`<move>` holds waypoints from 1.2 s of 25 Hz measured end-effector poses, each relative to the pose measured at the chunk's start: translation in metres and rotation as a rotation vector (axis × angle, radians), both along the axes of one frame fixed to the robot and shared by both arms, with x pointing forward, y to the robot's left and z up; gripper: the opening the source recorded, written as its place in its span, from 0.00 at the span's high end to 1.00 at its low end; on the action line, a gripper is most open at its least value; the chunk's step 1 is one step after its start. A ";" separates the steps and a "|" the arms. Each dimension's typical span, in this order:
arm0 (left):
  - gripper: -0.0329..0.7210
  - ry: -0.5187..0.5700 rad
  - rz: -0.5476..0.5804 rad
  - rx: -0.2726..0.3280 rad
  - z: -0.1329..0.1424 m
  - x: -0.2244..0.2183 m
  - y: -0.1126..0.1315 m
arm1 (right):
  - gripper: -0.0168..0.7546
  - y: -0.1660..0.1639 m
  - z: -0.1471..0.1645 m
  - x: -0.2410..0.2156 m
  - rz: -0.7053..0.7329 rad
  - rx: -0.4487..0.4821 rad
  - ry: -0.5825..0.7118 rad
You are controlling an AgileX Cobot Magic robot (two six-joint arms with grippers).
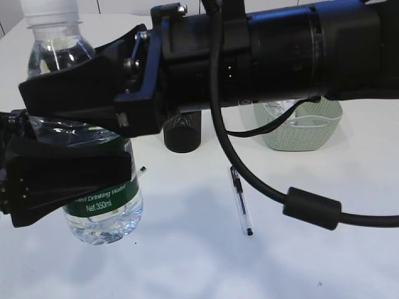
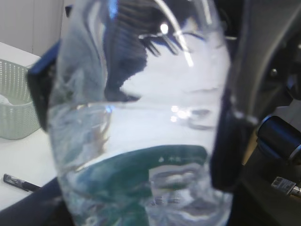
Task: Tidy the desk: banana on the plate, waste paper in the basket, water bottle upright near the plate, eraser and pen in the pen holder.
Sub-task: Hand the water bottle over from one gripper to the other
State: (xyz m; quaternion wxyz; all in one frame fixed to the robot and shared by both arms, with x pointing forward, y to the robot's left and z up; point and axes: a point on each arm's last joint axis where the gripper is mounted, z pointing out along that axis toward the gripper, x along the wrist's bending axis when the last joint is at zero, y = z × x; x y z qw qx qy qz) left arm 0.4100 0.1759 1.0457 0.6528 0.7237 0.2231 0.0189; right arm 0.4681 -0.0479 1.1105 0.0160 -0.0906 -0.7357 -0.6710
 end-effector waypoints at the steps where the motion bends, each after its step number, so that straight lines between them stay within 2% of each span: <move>1: 0.27 0.000 0.000 0.000 0.000 0.000 0.000 | 0.49 0.000 0.000 0.000 -0.002 -0.001 0.000; 7: 0.41 0.002 0.008 0.005 0.000 0.001 0.000 | 0.49 0.000 0.000 0.000 -0.002 -0.002 -0.010; 14: 0.43 0.000 0.031 0.024 -0.002 0.003 0.001 | 0.46 0.000 -0.001 0.001 -0.018 -0.010 -0.013; 21: 0.45 -0.042 0.094 0.105 -0.007 0.008 0.004 | 0.31 0.000 -0.006 0.009 -0.099 -0.046 -0.008; 24: 0.45 -0.033 0.166 0.162 -0.013 0.015 0.008 | 0.23 0.000 -0.002 0.013 -0.148 -0.031 0.008; 30: 0.45 -0.025 0.235 0.209 -0.017 0.021 0.013 | 0.20 -0.003 -0.003 0.019 -0.218 -0.043 0.040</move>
